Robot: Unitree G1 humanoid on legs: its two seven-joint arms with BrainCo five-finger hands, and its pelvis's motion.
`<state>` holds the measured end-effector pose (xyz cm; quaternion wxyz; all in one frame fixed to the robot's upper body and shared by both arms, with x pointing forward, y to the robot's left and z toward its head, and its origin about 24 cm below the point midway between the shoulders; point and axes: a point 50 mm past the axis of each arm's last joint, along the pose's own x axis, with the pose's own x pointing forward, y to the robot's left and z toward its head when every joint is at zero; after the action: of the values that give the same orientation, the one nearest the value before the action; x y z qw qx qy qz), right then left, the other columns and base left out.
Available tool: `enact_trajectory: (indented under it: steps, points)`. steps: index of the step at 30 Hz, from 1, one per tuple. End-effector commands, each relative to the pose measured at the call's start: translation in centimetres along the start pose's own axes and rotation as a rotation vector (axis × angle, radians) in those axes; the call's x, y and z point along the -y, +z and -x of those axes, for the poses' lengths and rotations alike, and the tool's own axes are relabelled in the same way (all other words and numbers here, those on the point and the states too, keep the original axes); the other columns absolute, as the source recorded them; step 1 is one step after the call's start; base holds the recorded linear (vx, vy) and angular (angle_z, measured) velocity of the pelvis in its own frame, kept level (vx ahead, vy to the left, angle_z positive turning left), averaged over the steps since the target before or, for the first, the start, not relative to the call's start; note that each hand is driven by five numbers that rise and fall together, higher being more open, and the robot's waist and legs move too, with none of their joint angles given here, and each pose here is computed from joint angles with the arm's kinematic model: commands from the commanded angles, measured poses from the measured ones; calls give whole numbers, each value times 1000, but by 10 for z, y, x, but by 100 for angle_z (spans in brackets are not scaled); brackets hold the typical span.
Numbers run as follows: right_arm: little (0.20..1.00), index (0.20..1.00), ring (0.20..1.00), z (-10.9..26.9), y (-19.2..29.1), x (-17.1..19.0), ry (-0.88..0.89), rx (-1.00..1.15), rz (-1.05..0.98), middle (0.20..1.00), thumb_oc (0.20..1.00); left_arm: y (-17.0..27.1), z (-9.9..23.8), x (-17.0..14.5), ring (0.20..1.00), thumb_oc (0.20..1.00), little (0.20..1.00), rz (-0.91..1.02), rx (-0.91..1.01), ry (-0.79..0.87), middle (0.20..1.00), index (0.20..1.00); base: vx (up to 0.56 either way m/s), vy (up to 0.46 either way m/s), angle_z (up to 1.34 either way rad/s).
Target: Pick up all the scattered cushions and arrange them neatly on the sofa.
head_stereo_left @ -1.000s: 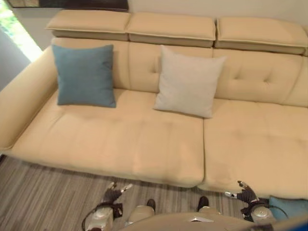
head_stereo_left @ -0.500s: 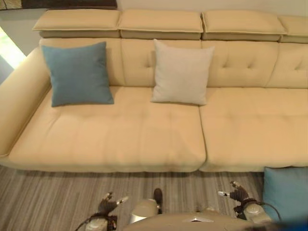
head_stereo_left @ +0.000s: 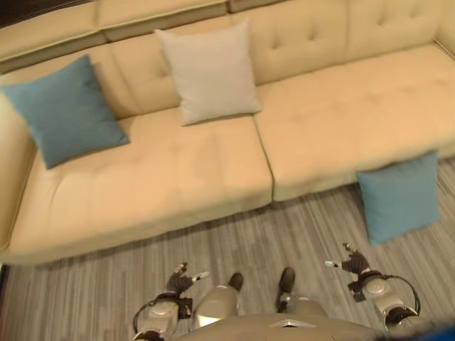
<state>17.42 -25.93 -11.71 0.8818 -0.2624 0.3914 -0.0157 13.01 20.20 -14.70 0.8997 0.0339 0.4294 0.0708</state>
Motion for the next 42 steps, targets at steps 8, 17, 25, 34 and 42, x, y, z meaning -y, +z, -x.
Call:
enact_trajectory:
  steps: [8, 17, 25, 34, 42]
  points:
    - [1000, 1000, 1000, 3, -1, -20, -7, -7, -175, 1000, 1000, 19, -2, -7, 1000, 1000, 1000, -57, 93, 9, 1000, 1000, -203, 112, -167]
    - [1000, 1000, 1000, 4, -3, -24, 10, -19, -207, 1000, 1000, 9, -1, -21, 1000, 1000, 1000, 39, 44, 73, 1000, 1000, -72, -103, -92]
    - [1000, 1000, 1000, 0, 15, -13, -14, 67, -187, 1000, 1000, 17, -5, -13, 1000, 1000, 1000, 40, 59, 64, 1000, 1000, 60, -260, -15]
    - [1000, 1000, 1000, -3, 33, -21, 16, 121, -207, 1000, 1000, 8, -3, -8, 1000, 1000, 1000, 19, 25, 47, 1000, 1000, 184, -84, -75]
    - [1000, 1000, 1000, -1, 20, -30, 29, 53, -224, 1000, 1000, 17, -6, -13, 1000, 1000, 1000, -4, 48, 56, 1000, 1000, 284, 69, -89]
